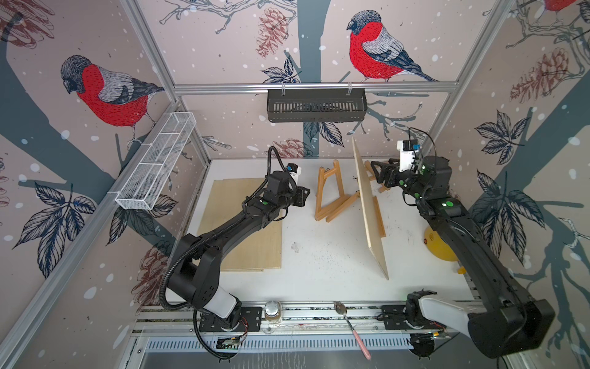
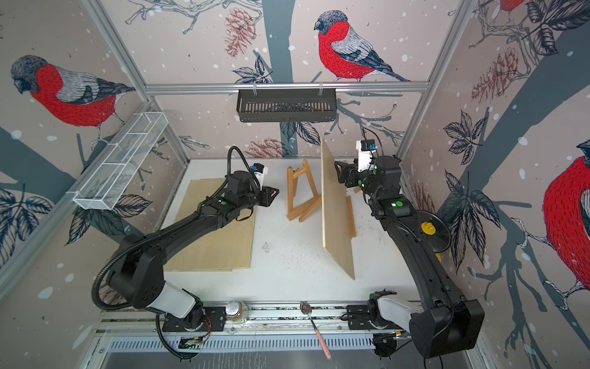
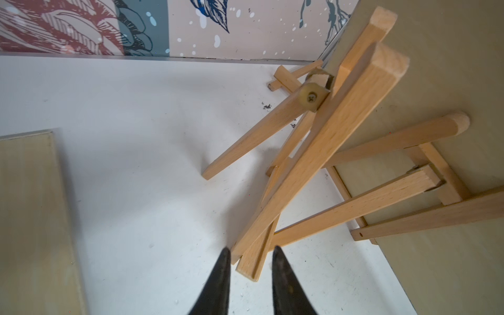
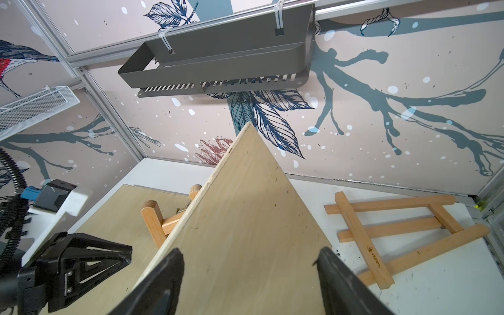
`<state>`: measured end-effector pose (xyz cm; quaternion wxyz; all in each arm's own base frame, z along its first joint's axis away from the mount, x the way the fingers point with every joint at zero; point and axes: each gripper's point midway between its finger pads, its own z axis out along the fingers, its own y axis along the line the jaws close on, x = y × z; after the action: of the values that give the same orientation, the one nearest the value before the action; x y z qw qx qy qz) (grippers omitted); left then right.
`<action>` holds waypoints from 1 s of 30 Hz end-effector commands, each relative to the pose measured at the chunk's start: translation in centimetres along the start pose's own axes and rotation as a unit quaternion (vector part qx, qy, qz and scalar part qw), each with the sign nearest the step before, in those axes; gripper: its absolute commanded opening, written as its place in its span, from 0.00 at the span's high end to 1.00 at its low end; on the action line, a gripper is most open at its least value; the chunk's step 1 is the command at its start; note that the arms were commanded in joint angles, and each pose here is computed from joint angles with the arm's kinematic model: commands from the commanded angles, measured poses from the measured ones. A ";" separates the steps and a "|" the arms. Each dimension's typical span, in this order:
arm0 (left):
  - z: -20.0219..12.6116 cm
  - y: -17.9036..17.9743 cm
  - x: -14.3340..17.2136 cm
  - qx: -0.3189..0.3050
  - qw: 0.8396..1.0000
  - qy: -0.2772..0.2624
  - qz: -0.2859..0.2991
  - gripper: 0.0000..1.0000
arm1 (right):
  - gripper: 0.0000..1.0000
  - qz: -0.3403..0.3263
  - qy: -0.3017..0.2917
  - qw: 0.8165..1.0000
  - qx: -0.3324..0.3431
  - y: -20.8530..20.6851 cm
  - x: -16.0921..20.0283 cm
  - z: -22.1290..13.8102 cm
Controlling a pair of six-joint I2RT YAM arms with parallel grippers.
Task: Disassemble the easel
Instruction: Pick up the easel at the center of the board.
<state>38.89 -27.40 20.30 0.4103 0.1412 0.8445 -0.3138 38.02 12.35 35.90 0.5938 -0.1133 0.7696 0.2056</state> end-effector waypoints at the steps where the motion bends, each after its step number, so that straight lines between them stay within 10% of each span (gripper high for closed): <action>1: 1.0 -2.6 -1.7 0.059 0.998 -0.027 0.011 0.72 | 0.22 -0.011 -0.006 1.000 0.007 -0.1 -0.5 -0.1; 21: 3.4 -2.5 -0.7 0.015 0.999 -0.013 0.031 0.69 | 0.20 -0.014 0.006 1.000 0.014 -0.7 0.5 0.9; 24: 3.0 -2.9 -0.4 0.030 0.998 -0.017 0.045 0.42 | 0.20 -0.013 0.007 1.000 0.012 -0.7 0.6 1.1; 26: 2.8 -3.2 -0.1 0.041 0.998 -0.020 0.052 0.03 | 0.20 -0.011 0.007 1.000 0.010 -0.6 0.7 1.3; 30: 3.1 -1.8 -0.5 0.001 0.999 -0.024 0.037 0.03 | 0.20 -0.010 0.009 1.000 0.007 -0.5 0.7 1.3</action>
<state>39.13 -31.02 18.84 0.4142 0.1762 0.8365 -0.3125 39.03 12.37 33.95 0.5770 -0.1151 0.7858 0.1909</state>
